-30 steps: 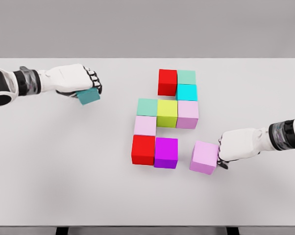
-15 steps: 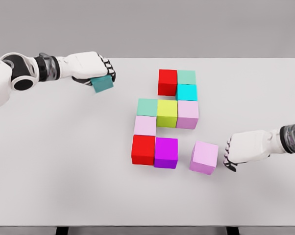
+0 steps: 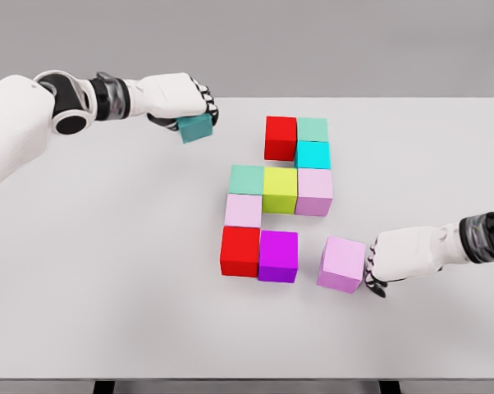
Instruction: Assemble the squares on the desktop into the number 2
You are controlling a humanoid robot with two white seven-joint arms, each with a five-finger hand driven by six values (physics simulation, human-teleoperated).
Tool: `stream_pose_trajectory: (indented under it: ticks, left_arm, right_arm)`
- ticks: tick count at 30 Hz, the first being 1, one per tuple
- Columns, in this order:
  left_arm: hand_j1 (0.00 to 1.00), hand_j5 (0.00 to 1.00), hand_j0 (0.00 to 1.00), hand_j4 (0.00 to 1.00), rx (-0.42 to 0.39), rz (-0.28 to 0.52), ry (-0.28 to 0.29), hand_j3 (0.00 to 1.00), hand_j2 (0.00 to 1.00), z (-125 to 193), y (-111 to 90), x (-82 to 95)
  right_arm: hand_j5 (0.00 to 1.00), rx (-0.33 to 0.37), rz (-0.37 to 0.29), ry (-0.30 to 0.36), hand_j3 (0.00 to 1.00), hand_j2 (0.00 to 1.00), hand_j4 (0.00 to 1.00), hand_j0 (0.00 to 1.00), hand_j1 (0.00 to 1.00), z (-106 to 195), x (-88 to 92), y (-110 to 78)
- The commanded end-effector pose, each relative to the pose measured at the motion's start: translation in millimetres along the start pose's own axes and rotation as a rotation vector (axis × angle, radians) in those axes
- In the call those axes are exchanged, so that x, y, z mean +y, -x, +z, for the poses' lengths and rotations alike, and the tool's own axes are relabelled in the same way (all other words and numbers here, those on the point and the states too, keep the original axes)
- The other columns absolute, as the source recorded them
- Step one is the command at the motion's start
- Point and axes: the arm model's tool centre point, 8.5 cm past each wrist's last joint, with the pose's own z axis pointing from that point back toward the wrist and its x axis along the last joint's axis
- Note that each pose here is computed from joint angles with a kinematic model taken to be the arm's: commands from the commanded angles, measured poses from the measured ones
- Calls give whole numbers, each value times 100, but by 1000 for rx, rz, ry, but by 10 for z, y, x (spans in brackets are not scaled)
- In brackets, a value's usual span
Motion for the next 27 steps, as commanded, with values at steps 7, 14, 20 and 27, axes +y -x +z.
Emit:
stream_pose_trajectory:
  ticks: [7,14,20,27]
  left_arm:
    - [53,53,53,53,-15,3,-5,53,53,-138,-61,59]
    - [54,54,54,54,-12,12,5,54,54,-295,-89,80]
    - [54,54,54,54,-22,3,5,54,54,-344,-131,105]
    - [55,55,55,55,-32,1,14,55,55,-384,-187,49]
  right_arm:
    - [42,-20,14,14,42,42,42,42,42,-92,-79,-21]
    - [42,-31,18,25,42,42,42,42,42,-130,-121,-32]
    - [42,-38,27,33,42,42,42,42,42,-169,-164,-37]
    - [42,-40,38,48,42,42,42,42,42,-193,-241,-22]
